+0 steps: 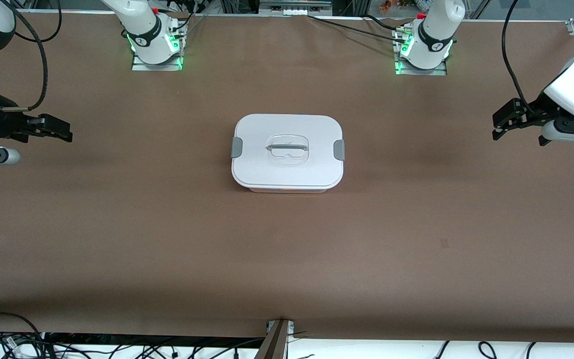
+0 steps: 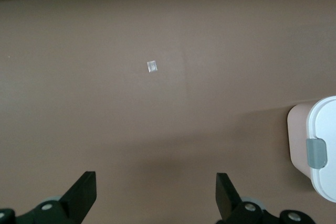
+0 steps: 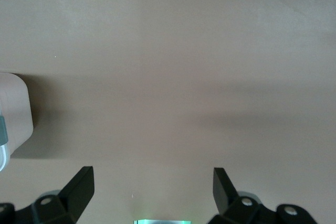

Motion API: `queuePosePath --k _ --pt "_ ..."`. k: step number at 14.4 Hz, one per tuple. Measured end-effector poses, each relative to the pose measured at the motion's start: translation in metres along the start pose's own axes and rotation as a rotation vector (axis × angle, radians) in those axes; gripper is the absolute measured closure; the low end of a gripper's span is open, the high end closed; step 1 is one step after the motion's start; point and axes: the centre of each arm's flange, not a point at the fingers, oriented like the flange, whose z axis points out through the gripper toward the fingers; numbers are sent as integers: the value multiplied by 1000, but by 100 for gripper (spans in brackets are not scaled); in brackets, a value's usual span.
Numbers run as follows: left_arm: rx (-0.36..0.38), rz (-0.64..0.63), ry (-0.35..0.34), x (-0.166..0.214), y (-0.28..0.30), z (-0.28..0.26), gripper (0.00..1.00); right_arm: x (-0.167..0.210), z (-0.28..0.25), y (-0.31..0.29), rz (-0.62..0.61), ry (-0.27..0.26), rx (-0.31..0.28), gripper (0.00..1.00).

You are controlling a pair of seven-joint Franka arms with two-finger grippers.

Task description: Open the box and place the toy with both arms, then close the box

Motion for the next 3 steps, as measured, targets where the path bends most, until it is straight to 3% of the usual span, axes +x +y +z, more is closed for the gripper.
queuePosePath --k 3 --pt "0 -5 -9 0 -2 2 0 0 0 0 0 0 0 0"
